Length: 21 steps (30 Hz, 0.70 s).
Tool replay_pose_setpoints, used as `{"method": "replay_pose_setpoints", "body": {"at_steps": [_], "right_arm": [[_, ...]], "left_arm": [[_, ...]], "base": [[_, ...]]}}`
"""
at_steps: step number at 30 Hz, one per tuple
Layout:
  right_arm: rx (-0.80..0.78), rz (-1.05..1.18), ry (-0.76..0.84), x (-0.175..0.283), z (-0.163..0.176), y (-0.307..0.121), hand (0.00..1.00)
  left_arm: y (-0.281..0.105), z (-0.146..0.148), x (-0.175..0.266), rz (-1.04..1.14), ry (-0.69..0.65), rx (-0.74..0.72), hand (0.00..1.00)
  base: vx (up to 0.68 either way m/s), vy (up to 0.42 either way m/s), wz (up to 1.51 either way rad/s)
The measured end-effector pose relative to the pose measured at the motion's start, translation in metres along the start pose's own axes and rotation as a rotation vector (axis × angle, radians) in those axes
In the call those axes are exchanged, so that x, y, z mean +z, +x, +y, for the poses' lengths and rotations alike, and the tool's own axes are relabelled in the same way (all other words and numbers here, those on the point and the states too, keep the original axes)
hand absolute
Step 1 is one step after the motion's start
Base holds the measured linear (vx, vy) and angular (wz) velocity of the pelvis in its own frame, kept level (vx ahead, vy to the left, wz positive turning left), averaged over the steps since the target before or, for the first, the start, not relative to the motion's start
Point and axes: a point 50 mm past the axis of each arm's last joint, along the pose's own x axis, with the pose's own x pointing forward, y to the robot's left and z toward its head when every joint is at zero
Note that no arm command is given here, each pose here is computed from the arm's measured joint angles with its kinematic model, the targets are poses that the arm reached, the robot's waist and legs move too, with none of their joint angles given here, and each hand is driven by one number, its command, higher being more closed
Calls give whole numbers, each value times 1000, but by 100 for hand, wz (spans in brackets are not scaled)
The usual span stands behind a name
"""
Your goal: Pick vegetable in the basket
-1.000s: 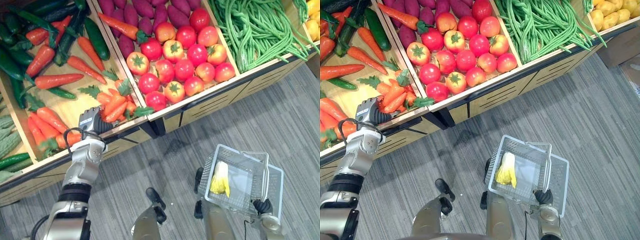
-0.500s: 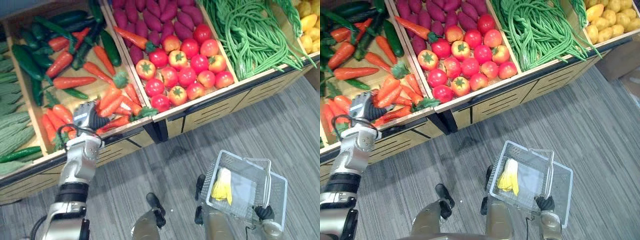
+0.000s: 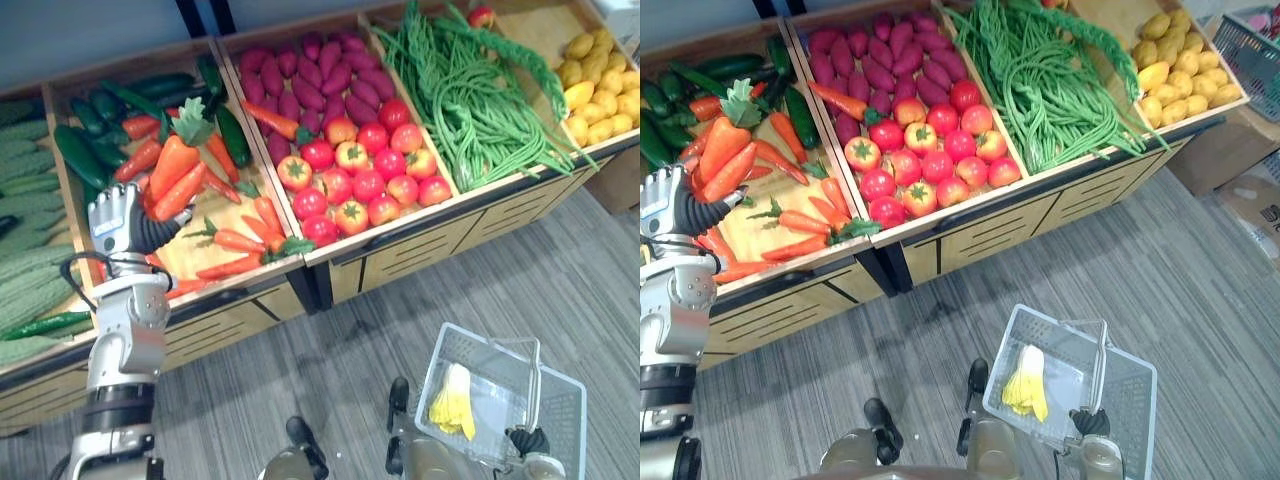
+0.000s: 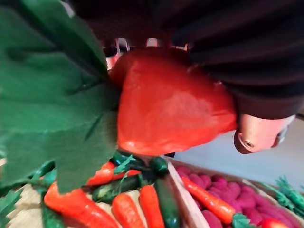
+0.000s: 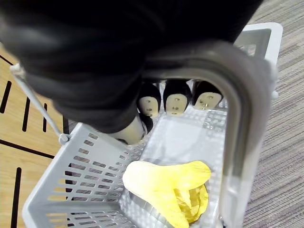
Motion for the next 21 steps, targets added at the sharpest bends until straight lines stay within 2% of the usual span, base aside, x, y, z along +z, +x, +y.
{"method": "replay_pose_setpoints", "body": {"at_steps": [4, 7, 9, 13, 21], "right_arm": [[-6, -43, -169, 9, -28, 6, 100], [-55, -128, -393, 34, -70, 10, 100], [-60, -213, -524, 56, -81, 11, 100], [-36, -371, -759, 89, -85, 6, 100], [13, -573, -1017, 133, -77, -7, 100]], "left_arm": [[-16, -1, 12, -92, -28, -23, 100], [-30, -7, 32, -226, -80, -77, 100], [-36, -8, 37, -274, -94, -99, 100], [-42, -13, 52, -372, -126, -150, 100], [-63, -20, 99, -596, -274, -278, 100]], "base": [[39, 53, -40], [20, 59, -52], [3, 44, -60], [-13, 18, -51], [-3, -10, -62]]}}
